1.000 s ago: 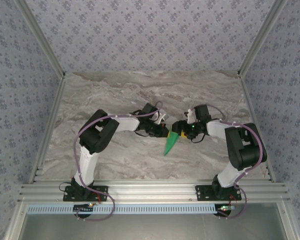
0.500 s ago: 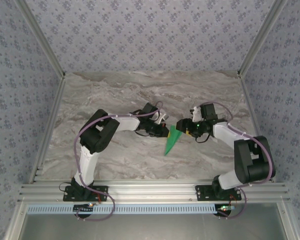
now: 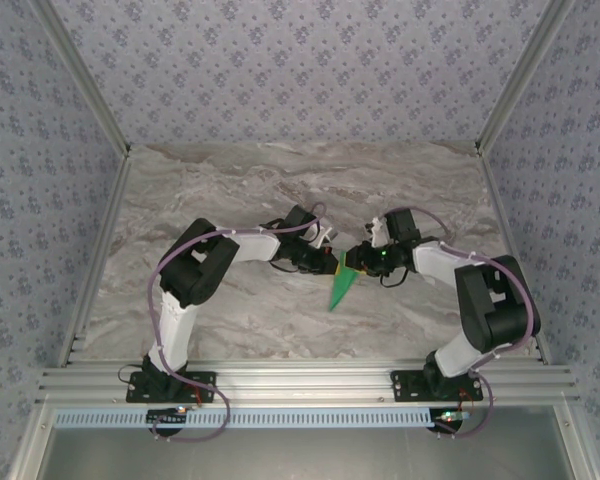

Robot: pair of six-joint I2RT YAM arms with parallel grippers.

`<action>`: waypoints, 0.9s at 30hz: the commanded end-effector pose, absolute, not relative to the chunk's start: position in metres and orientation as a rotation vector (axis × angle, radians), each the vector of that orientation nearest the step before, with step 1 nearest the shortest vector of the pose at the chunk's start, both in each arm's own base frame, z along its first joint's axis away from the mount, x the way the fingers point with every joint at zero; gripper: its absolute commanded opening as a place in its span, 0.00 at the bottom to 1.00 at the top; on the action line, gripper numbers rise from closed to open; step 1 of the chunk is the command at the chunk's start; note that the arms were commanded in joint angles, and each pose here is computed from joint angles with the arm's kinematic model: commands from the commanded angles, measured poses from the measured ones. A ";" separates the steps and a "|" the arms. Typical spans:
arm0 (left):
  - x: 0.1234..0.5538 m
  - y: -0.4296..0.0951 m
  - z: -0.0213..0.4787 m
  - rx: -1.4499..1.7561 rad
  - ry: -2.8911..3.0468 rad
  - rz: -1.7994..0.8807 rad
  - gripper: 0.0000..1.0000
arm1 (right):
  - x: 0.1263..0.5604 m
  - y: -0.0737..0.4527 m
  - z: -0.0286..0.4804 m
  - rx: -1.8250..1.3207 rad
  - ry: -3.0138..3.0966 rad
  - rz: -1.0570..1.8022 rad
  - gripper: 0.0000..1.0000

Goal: Fold a paper plane with a square sheet of paper (fold left side to right side)
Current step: Fold the wing for the fifth time at the center of the table.

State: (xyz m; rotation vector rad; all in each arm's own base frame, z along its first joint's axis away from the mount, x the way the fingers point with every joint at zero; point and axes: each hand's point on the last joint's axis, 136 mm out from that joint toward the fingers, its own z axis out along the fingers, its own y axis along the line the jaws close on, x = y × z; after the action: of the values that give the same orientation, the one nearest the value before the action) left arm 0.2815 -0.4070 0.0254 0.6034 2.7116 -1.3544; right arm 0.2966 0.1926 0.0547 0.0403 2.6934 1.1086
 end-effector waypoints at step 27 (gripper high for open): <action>0.272 -0.418 0.013 0.686 2.733 -1.317 0.05 | 0.281 0.173 0.015 0.037 2.862 0.877 0.25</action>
State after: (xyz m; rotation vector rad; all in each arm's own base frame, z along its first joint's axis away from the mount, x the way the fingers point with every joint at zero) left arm 0.2796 -0.4125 0.0251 0.6397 2.7110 -1.3365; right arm 0.2921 0.1794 0.0273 0.0355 2.8049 0.9298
